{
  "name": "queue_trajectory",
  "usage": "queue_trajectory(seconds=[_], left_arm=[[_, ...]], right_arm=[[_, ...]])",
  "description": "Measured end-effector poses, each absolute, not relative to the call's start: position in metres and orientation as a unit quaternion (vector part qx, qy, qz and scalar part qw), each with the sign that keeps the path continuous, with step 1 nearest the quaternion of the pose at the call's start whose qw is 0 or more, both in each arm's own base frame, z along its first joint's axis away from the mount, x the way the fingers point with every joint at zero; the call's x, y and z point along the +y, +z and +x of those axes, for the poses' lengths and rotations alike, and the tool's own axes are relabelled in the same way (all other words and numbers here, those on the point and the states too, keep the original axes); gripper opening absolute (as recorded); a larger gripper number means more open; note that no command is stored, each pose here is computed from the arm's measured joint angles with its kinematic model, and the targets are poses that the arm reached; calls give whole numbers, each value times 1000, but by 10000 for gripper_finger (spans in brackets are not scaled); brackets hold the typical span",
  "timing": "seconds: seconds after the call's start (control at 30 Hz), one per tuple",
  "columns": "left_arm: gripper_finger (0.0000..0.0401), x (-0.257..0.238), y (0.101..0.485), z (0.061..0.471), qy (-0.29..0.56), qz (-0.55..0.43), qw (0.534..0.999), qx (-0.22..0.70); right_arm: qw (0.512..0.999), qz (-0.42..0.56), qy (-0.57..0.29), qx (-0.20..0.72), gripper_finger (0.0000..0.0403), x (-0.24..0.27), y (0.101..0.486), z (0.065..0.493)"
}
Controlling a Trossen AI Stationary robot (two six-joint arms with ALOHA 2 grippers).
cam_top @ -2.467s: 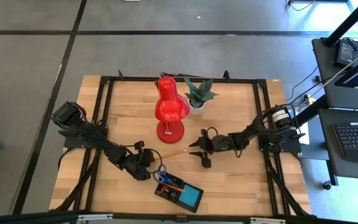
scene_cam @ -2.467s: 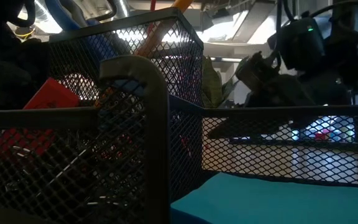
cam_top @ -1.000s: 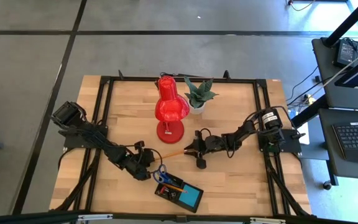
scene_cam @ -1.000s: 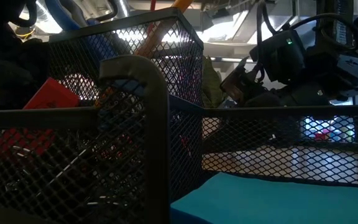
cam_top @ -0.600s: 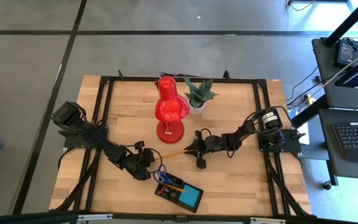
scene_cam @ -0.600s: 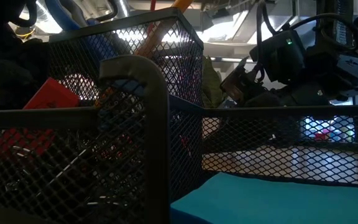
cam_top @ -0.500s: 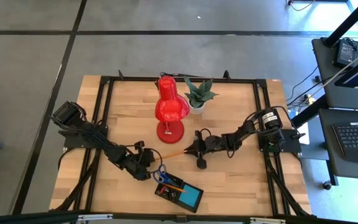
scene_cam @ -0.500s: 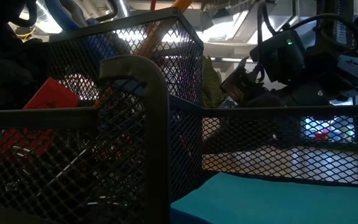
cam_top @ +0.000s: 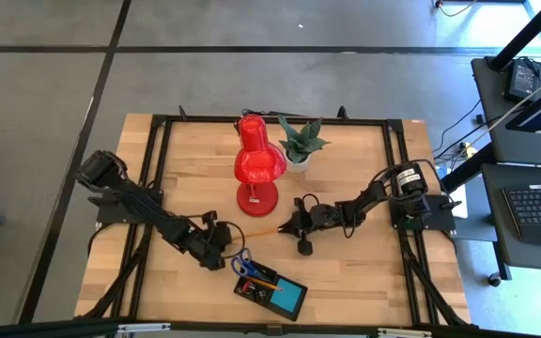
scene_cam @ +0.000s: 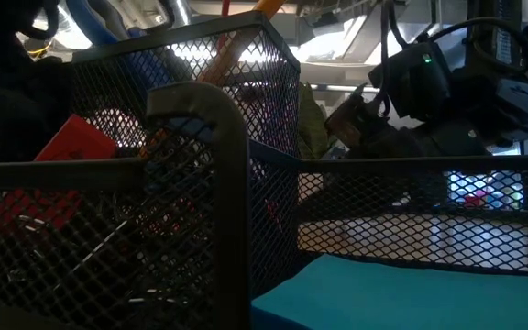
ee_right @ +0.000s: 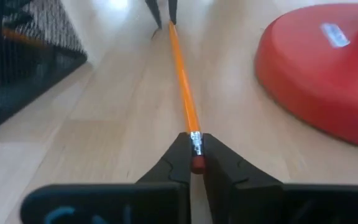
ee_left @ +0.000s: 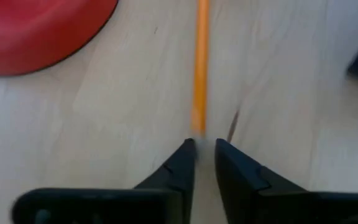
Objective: Pick and place office supplies into organizer
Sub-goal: Put the orange pencil into the black desk organizer
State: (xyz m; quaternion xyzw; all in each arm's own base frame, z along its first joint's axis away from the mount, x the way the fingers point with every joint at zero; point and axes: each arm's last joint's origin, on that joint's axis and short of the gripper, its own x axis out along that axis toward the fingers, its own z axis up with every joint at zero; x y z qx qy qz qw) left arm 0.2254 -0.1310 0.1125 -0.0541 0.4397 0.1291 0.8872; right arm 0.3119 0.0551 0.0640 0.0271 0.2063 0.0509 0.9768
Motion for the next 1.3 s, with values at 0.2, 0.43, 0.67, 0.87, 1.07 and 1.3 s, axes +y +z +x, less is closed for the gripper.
queue_trajectory(seconds=[0.2,0.43,0.67,0.87,1.07,1.3], left_arm=[[111,-125,149,214,90,-74,895,431],[129,-113,178,190,97,-99,888,438],[126,-111,189,181,85,-95,892,434],[125,-111,189,181,83,-89,894,431],[125,-111,190,181,86,-86,895,428],[125,-110,190,182,97,-81,899,420]], right_arm=[[979,39,45,193,25,51,82,313],[977,8,8,215,25,47,121,304],[961,-70,-1,268,25,54,182,287],[921,-162,-8,355,25,85,257,284],[902,-175,-14,395,24,116,324,277],[893,-123,10,432,24,152,351,283]])
